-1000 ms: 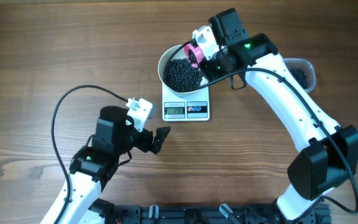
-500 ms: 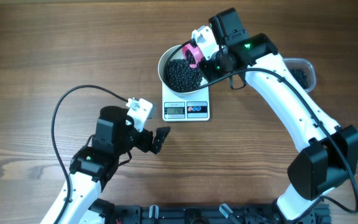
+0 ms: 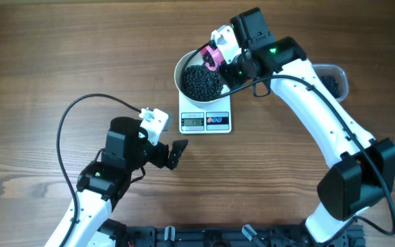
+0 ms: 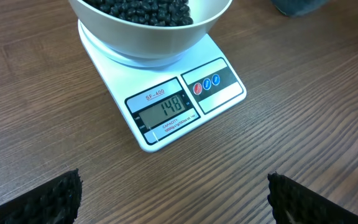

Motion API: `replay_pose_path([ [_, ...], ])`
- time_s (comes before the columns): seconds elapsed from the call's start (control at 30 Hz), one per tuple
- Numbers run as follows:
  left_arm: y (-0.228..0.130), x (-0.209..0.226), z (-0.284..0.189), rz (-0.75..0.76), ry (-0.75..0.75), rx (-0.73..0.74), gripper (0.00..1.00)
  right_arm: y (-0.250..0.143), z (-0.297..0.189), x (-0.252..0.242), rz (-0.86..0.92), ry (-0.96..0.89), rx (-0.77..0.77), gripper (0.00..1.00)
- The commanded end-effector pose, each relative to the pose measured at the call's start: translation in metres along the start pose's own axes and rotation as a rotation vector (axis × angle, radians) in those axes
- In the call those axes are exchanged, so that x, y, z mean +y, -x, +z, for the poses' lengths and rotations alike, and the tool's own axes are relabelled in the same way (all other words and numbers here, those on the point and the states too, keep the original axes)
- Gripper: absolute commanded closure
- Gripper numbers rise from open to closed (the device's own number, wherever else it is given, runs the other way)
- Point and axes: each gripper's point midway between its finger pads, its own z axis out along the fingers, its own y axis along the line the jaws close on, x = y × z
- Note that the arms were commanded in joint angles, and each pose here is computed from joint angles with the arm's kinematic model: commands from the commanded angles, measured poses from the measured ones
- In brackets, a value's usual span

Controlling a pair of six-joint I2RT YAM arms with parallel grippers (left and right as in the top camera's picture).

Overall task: Scoop item into bowl and weigh 150g on scale
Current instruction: 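Move the scoop over the bowl and tip beans in slowly, then return the scoop to the tub and scoop a small amount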

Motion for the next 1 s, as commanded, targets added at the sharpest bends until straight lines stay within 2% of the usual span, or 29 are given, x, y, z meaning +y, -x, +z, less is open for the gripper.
replay_pose_path([
  [0.0,0.010,-0.001,-0.002,0.020,0.002,-0.021,0.00,0.017,-0.020,0.007,-0.024,0.024,-0.071,0.96],
  [0.33,0.010,-0.001,-0.002,0.020,0.002,-0.021,0.00,0.017,-0.020,0.011,0.000,0.058,-0.075,0.96],
  [0.73,0.009,-0.001,-0.002,0.020,0.002,-0.021,0.00,0.021,-0.033,0.017,0.097,0.286,-0.141,0.96],
  [0.97,0.009,-0.001,-0.002,0.019,0.002,-0.021,0.00,0.023,-0.038,0.016,0.118,0.335,-0.164,0.96],
])
